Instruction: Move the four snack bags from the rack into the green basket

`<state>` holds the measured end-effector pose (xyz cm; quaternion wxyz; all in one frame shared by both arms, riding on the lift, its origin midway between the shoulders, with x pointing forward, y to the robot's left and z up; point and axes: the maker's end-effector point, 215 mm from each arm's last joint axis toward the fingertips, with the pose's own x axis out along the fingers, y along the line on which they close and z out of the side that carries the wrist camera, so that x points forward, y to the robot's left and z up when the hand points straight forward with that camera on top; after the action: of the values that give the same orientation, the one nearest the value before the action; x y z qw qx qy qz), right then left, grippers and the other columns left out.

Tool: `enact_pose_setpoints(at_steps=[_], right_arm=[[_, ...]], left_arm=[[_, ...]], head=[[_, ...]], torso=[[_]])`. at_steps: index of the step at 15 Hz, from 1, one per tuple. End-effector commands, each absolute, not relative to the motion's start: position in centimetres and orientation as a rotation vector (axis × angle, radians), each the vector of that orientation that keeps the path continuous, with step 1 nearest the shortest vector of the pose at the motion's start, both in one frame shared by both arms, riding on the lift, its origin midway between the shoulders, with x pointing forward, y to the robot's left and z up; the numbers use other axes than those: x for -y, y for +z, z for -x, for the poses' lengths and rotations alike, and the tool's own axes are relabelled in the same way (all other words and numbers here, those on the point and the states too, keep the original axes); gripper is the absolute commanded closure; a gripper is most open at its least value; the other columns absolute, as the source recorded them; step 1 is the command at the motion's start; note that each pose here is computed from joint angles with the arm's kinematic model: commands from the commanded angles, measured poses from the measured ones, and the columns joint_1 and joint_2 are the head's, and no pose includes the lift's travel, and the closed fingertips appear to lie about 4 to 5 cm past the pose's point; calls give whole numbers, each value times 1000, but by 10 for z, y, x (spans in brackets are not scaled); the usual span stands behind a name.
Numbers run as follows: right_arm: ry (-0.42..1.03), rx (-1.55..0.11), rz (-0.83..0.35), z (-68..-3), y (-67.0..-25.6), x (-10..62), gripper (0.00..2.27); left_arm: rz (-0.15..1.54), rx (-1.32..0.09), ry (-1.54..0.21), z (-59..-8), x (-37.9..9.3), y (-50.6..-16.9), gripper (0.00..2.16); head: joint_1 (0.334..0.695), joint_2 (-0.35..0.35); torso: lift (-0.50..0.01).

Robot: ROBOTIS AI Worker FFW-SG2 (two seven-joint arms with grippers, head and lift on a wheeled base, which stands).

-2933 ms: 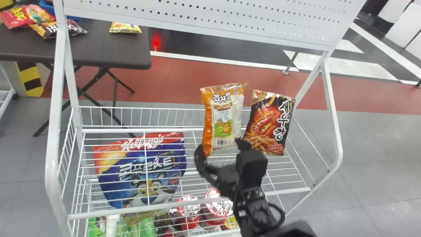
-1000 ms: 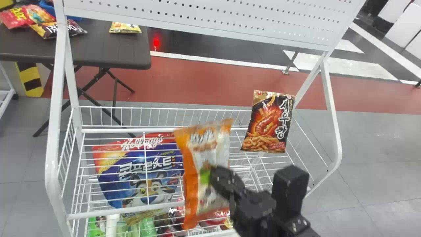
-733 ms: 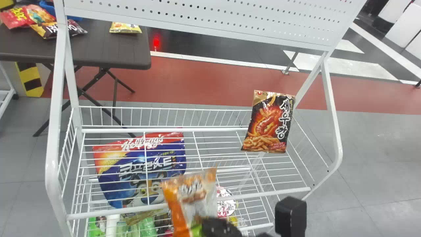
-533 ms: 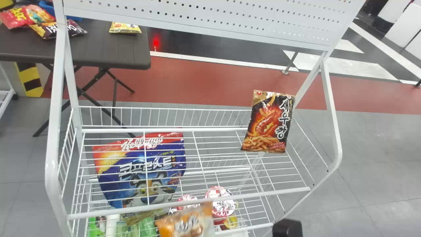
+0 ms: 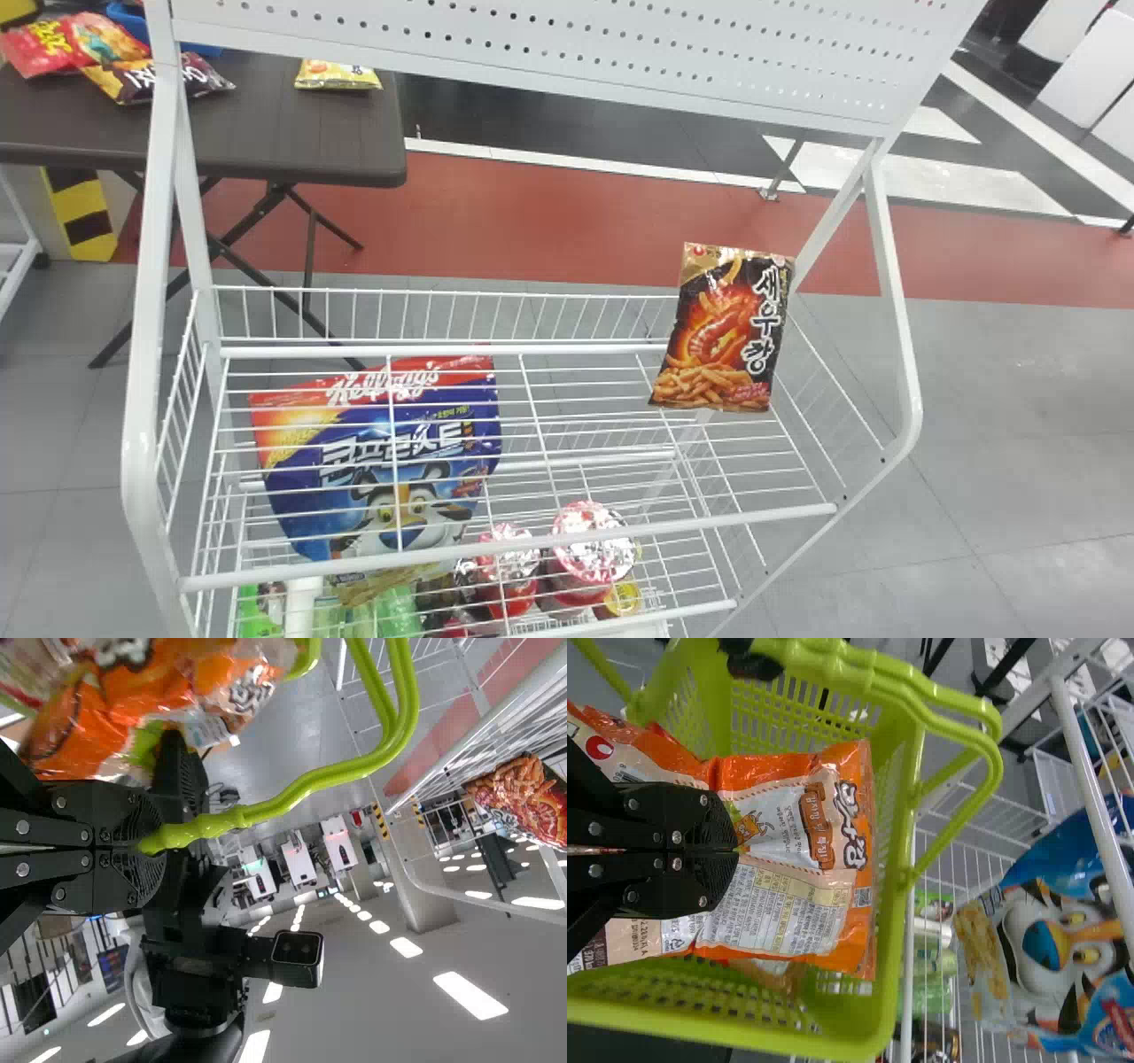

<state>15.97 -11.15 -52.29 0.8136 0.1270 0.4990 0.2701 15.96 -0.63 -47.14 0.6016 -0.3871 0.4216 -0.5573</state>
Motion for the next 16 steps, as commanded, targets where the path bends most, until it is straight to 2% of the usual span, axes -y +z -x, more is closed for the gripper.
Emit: enact_pose_setpoints(at_steps=[1, 2, 4, 8, 9, 10, 11, 13, 16], right_arm=[[626, -994, -279, -174, -509, 87, 2132], [639, -941, -276, -187, -503, 80, 2132], [650, -942, -280, -193, -512, 71, 2132], [670, -1018, -244, -174, -546, 63, 2125], [660, -1031, -242, -172, -548, 70, 1825], [621, -1022, -225, -178, -547, 84, 694], [596, -1012, -216, -183, -545, 97, -1], [538, -970, -193, -200, -538, 123, 2], [491, -915, -218, -218, -519, 143, 53]], left_arm=[[899, -978, -1294, -158, 7, -471, 1875], [901, -976, -1295, -158, 7, -470, 1875], [902, -976, -1293, -157, 5, -470, 1875], [898, -974, -1296, -158, 7, -470, 1875], [896, -976, -1295, -158, 7, -470, 1875], [894, -977, -1296, -158, 8, -470, 1875], [894, -977, -1296, -158, 8, -470, 1872], [896, -979, -1294, -158, 7, -471, 1875], [896, -979, -1294, -158, 7, -471, 1875]], head=[[695, -350], [695, -350], [695, -350], [695, -281], [695, -280], [695, -286], [695, -304], [695, -350], [695, -350]], torso=[[0], [0], [0], [0], [0], [0], [0], [0], [0]])
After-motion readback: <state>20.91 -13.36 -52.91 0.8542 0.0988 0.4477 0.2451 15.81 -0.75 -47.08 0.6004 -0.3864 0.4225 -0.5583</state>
